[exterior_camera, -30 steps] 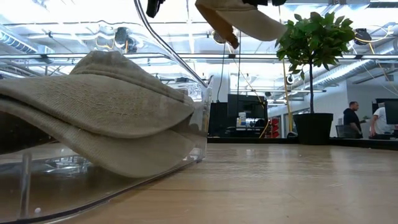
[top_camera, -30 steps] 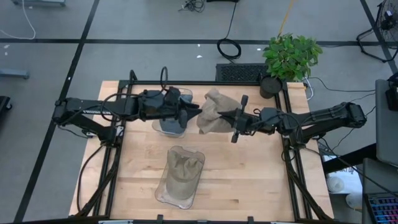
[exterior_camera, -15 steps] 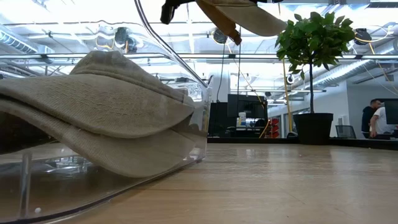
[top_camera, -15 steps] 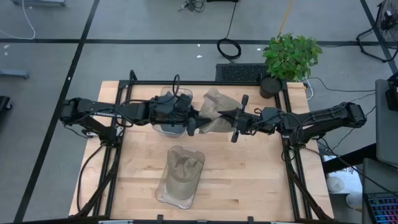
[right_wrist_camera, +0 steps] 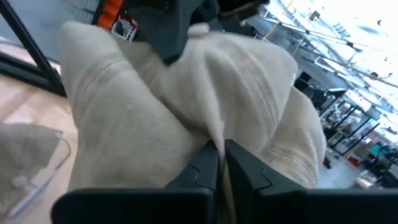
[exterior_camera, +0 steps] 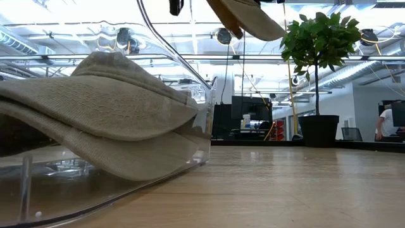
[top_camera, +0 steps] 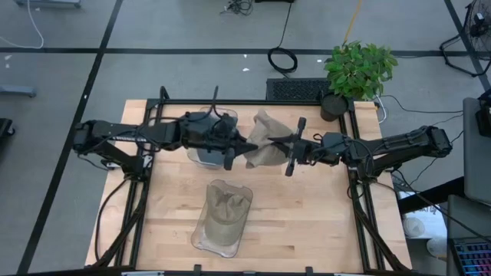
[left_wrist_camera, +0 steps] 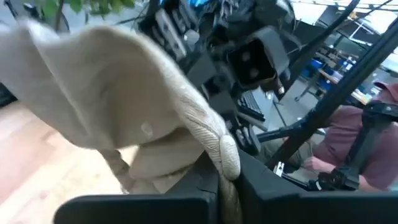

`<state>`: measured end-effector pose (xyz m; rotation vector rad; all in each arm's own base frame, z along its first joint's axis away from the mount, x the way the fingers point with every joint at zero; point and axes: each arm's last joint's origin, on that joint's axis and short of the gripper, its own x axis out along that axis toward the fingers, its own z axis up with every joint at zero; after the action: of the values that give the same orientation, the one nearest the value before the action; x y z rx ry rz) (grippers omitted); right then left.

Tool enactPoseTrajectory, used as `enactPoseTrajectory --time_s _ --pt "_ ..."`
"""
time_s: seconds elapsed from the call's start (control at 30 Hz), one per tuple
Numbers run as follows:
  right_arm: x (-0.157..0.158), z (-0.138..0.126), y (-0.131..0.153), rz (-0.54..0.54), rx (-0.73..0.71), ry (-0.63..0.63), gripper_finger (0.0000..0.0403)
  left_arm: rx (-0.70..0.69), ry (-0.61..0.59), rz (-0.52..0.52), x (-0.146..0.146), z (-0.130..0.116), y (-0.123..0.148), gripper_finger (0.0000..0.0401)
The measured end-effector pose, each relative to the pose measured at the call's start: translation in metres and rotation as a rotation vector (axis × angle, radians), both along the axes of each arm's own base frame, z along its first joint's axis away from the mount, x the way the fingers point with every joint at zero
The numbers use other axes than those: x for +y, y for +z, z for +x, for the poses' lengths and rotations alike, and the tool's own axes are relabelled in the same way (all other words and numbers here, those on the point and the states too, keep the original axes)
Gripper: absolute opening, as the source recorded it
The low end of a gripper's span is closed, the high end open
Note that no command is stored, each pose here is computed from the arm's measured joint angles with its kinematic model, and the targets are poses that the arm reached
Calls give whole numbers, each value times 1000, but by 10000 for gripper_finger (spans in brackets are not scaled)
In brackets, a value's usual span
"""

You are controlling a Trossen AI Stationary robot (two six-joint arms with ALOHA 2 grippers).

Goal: Stack caps by color
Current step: Stack the brown cap on the stacked brown caps in the bottom transparent bin

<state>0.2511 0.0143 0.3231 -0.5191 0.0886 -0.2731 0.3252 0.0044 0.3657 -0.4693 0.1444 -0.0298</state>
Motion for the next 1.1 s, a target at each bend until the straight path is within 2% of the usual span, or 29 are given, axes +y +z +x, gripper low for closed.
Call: enactPoseTrajectory --time_s 0.13,0.23,0.33,0.4,0.47,0.57,0.7,0.83,0.97,1.1 --pt "0 0 0 92 -24 9 23 61 25 43 5 -9 14 9" --pt "2 1 -1 178 -29 87 30 120 87 130 7 -15 32 8" --pt "5 1 -2 216 -16 171 42 202 140 219 9 -25 51 8" --pt "6 1 -4 222 3 188 59 227 138 231 9 -31 63 8" --pt "6 1 -7 240 31 189 81 253 78 215 9 -36 71 8" --pt "4 1 -12 291 70 169 123 302 -110 217 3 -42 74 8" --pt "0 6 -22 376 114 141 182 340 -318 255 -15 -48 70 8" --pt "-2 18 -30 400 125 207 229 337 -523 331 -39 -42 60 7" --pt "-6 35 -42 476 128 335 250 342 -607 367 -56 -32 52 7" --pt "-11 50 -55 609 141 483 248 358 -598 377 -57 -31 50 7"
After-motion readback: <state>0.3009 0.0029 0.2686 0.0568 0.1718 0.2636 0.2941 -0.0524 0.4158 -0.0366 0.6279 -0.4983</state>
